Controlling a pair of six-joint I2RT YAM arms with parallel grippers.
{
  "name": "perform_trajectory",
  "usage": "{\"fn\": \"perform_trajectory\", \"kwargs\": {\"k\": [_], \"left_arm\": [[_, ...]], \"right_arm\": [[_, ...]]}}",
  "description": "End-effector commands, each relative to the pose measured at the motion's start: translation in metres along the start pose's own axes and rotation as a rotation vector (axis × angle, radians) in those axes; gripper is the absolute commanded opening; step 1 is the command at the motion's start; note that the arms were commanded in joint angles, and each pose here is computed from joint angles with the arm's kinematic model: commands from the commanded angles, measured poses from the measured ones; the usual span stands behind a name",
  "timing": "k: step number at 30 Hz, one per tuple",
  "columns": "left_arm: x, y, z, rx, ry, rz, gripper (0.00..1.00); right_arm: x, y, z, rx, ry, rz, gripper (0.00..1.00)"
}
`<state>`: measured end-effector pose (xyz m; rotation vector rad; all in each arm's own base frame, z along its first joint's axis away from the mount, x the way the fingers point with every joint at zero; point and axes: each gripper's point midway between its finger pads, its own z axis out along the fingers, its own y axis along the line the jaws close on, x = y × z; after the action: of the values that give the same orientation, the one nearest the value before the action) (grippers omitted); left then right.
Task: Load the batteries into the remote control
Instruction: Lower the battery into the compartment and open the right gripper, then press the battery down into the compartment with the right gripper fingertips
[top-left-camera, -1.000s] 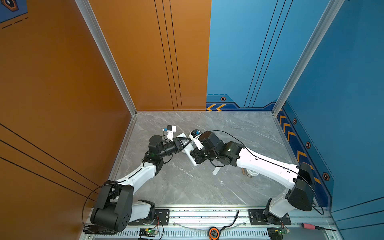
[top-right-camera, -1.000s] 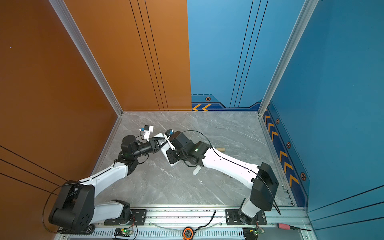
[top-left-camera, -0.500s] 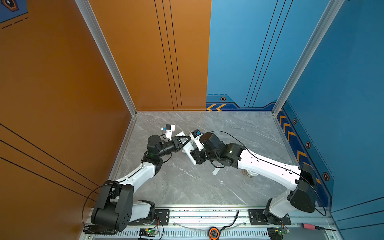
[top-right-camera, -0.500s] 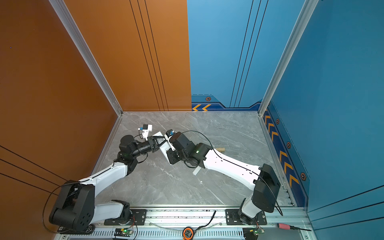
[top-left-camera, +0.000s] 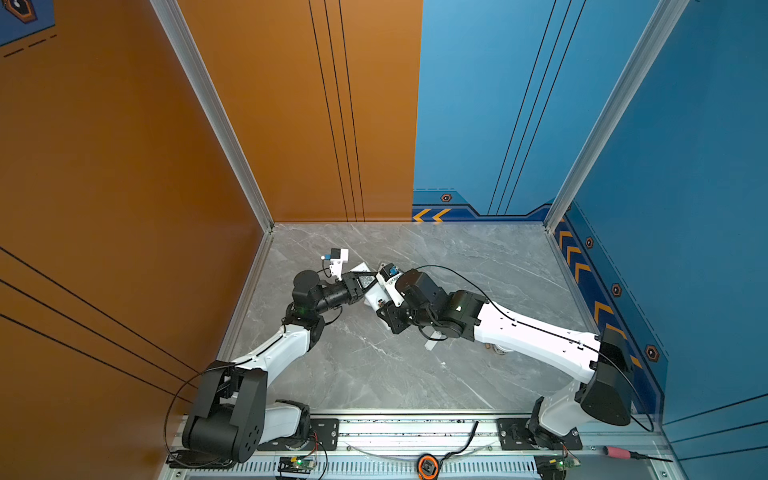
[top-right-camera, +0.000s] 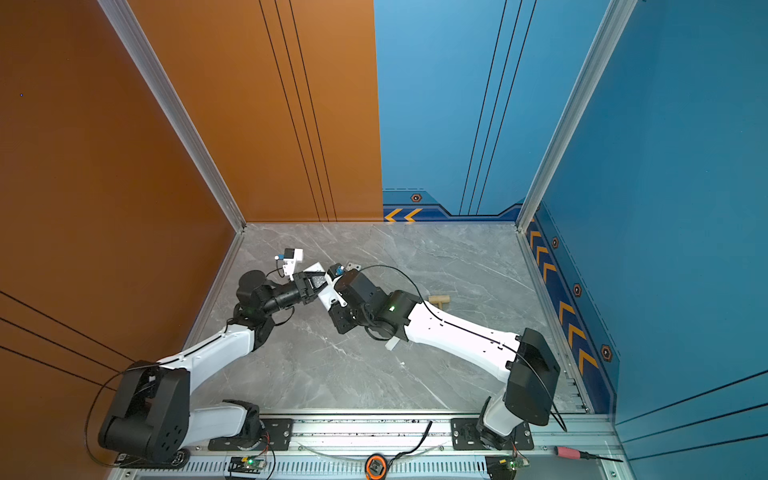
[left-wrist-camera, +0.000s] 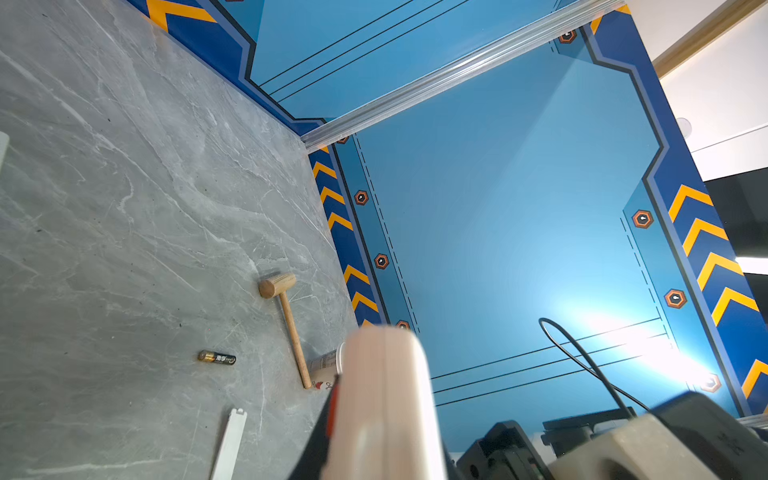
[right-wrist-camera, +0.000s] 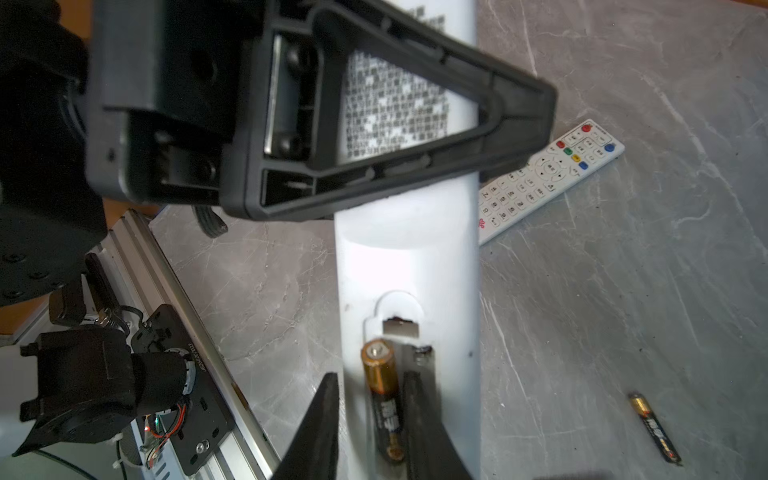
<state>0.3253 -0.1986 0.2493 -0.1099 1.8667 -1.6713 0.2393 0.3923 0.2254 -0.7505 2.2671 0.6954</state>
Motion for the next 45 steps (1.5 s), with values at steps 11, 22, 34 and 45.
{"fn": "perform_trajectory", "kwargs": {"k": [11, 22, 34, 45], "left_arm": [[-0.004, -0.024, -0.003, 0.070, 0.001, 0.062, 0.00], [0.001, -0.024, -0.004, 0.082, 0.047, 0.062, 0.00], [0.011, -0.024, -0.002, 0.083, 0.152, 0.044, 0.00], [0.023, -0.017, -0.004, 0.049, 0.209, 0.020, 0.00]], "right_arm": [[0.018, -0.006, -0.013, 0.045, 0.054, -0.022, 0.31], [0.007, 0.001, -0.037, 0.073, 0.047, -0.090, 0.45], [-0.011, 0.000, -0.102, -0.032, 0.191, -0.446, 0.41], [-0.011, 0.018, -0.074, -0.138, 0.359, -0.880, 0.32]]}}
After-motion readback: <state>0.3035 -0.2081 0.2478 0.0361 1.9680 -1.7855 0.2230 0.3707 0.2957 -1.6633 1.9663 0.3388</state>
